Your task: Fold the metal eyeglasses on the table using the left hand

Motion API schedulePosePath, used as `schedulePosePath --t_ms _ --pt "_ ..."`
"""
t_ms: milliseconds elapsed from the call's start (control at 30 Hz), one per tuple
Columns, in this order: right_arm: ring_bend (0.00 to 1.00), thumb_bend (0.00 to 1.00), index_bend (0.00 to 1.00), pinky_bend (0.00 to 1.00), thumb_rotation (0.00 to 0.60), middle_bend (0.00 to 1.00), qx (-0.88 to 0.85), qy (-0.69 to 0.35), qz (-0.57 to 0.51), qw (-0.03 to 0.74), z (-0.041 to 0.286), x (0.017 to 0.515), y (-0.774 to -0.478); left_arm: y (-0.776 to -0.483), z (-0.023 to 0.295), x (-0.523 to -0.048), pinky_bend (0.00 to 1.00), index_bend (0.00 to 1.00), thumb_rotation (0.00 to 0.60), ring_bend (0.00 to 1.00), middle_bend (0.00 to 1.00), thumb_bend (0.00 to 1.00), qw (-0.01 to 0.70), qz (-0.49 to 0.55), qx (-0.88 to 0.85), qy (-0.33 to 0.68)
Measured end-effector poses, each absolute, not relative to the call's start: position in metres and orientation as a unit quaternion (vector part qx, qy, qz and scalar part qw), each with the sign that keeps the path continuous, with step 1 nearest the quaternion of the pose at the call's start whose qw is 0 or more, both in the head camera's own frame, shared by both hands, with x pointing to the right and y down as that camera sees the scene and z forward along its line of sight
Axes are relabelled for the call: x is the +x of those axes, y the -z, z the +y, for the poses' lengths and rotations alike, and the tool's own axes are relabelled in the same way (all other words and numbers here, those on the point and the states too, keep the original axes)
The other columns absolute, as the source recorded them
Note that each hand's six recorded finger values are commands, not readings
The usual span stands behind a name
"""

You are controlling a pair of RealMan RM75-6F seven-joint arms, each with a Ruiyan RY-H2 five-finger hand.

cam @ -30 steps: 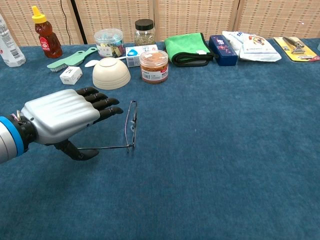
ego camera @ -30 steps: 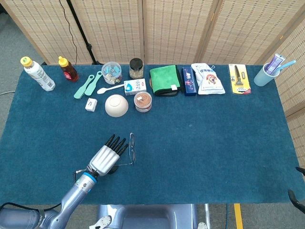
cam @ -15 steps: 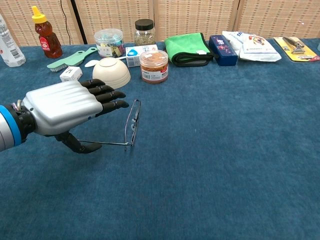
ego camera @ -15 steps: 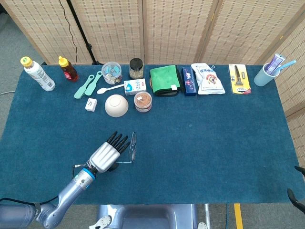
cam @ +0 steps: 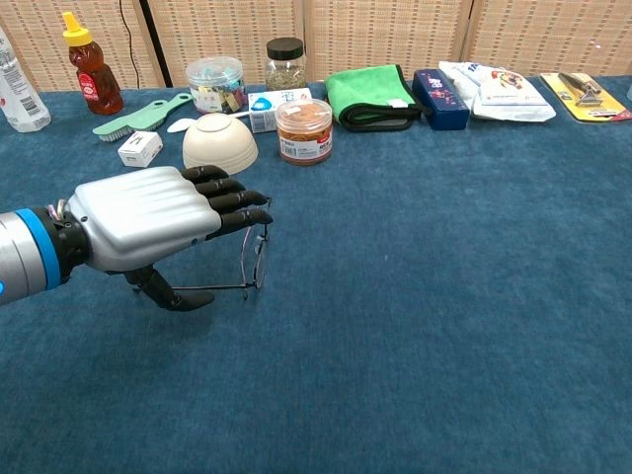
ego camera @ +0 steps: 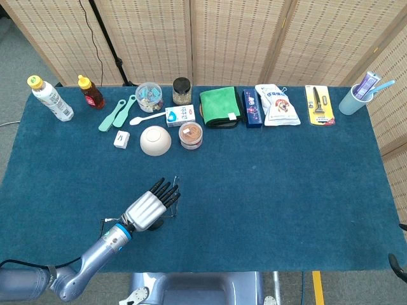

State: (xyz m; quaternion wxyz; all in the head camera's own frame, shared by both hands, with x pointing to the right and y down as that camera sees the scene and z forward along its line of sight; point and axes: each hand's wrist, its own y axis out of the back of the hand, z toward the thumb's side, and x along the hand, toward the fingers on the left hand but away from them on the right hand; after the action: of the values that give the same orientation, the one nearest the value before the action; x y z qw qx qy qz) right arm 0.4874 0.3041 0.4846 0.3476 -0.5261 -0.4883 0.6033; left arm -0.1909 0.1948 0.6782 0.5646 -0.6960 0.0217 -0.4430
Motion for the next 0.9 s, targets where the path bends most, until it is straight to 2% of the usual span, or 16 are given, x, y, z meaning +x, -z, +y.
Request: schedulePosePath --t_ms 700,900 --pt "0.1 0.31 0.25 0.22 0.6 0.09 -0.523 -0.611 -0.487 0.34 0.306 0.491 -0.487 -0.688 0.18 -0.171 0.0 0.0 0.332 0.0 0.0 0.31 0.562 0.004 -0.687 0.46" --pt "0.1 0.31 0.25 0.23 0.6 0.09 -0.523 -0.612 -0.487 0.339 0.305 0.491 -0.487 -0.69 0.178 -0.17 0.0 0.1 0.331 0.0 0.0 0.31 0.562 0.005 -0.684 0.465"
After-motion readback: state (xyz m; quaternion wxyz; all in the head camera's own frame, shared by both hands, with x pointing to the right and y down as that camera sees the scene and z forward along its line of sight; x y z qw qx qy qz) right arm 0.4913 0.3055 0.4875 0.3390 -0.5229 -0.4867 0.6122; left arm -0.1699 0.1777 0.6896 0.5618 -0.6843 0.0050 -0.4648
